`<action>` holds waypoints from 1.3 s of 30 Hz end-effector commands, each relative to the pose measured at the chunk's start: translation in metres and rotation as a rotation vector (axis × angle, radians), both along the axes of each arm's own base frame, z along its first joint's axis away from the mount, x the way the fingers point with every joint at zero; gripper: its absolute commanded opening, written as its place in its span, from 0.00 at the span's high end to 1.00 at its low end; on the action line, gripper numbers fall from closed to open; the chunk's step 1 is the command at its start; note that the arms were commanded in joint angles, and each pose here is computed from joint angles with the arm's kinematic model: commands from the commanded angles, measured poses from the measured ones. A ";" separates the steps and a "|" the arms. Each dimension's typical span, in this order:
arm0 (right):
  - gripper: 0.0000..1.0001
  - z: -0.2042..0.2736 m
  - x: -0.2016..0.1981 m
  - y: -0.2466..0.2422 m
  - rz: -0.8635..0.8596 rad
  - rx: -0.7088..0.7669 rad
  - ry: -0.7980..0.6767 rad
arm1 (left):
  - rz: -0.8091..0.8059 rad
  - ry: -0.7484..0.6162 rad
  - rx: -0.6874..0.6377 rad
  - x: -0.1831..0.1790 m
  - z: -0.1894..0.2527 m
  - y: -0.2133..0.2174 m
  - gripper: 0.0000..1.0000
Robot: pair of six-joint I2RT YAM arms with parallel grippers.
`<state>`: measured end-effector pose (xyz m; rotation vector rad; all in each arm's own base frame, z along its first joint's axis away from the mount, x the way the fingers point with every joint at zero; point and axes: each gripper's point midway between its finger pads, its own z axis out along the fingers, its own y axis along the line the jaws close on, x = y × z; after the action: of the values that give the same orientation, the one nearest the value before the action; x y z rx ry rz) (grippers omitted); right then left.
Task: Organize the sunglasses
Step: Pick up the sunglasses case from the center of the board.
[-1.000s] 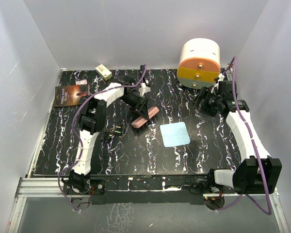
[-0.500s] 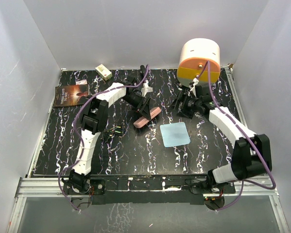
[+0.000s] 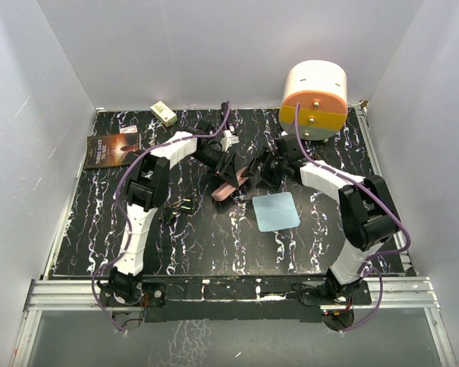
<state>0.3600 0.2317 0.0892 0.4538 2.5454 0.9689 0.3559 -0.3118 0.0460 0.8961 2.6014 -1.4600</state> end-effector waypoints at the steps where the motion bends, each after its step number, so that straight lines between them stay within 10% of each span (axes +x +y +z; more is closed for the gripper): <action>1: 0.25 0.042 0.042 0.014 -0.079 0.060 -0.140 | 0.004 -0.064 0.027 0.002 0.001 0.006 0.88; 17: 0.30 -0.002 0.050 0.033 -0.121 0.027 -0.022 | 0.005 -0.063 0.013 -0.001 0.006 0.004 0.86; 22: 0.90 0.003 0.050 0.045 -0.119 0.055 -0.019 | 0.010 -0.063 0.023 -0.001 0.005 0.005 0.83; 35: 0.93 0.017 0.031 0.034 -0.215 0.019 0.047 | 0.081 -0.422 0.177 0.043 0.046 0.029 0.12; 39: 0.93 0.025 0.031 0.030 -0.243 0.025 0.044 | 0.095 -0.534 0.196 0.051 0.069 0.036 0.06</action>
<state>0.3922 0.2631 0.0796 0.7842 2.5013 0.8862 0.3690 -0.2944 0.0613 0.9571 2.5649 -1.0734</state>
